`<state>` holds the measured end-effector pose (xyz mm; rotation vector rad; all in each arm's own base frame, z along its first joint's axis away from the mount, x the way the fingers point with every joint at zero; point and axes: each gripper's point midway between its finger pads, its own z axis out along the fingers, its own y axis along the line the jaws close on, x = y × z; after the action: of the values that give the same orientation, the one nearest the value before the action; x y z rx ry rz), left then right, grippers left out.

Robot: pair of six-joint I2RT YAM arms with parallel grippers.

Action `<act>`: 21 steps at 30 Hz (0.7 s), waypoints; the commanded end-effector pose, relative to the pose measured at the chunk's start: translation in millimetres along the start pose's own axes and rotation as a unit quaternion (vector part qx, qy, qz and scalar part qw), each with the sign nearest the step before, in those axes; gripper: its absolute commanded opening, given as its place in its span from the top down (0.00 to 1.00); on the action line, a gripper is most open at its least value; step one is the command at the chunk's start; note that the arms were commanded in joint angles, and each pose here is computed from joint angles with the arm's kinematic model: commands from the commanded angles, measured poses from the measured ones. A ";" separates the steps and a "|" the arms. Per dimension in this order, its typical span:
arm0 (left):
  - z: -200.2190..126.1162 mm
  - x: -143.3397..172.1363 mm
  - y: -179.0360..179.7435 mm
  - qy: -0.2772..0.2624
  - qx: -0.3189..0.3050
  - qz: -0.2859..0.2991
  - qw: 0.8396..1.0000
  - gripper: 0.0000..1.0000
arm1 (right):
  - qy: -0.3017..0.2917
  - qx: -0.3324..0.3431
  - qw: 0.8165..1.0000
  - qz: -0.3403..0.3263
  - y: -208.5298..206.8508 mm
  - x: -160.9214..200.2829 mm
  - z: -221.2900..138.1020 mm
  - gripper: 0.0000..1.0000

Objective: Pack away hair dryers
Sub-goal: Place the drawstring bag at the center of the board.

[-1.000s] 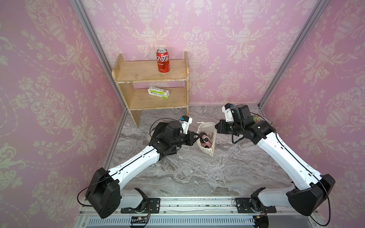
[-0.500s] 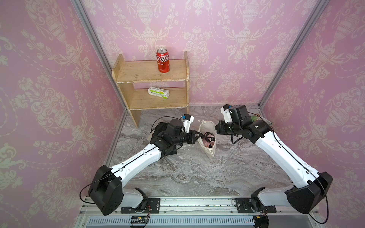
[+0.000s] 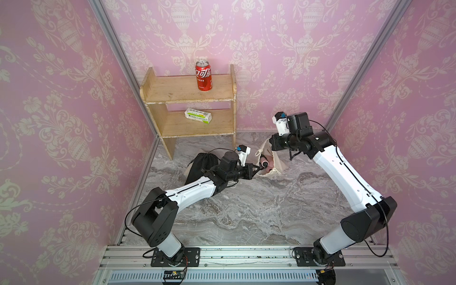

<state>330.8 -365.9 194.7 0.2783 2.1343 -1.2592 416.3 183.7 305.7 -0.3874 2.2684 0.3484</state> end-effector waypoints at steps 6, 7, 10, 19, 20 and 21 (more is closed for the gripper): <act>59.8 0.5 12.1 -0.032 0.012 -0.021 0.999 1.00 | -0.041 -0.001 0.988 -0.150 1.7 -28.9 26.2 1.00; 66.1 4.6 14.0 -0.032 0.013 -0.023 0.999 1.00 | -0.040 0.000 0.987 -0.154 1.1 -27.5 30.6 1.00; 78.3 17.0 23.1 -0.024 0.008 -0.029 0.999 1.00 | -0.024 0.000 0.988 -0.152 -1.7 -15.2 41.9 1.00; 89.8 37.4 56.2 -0.021 -0.025 -0.027 0.999 1.00 | 0.017 -0.013 0.994 -0.108 -4.4 54.3 62.1 1.00; 91.7 38.8 58.4 -0.019 -0.027 -0.027 0.999 1.00 | 0.024 -0.013 0.994 -0.102 -5.3 62.6 64.4 1.00; 92.4 39.9 59.5 -0.018 -0.027 -0.030 0.999 1.00 | 0.030 -0.014 0.995 -0.098 -5.6 70.9 66.3 1.00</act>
<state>359.8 -418.3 99.4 0.1940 2.1806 -1.2468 422.0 187.2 199.7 -0.6782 2.3055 0.2266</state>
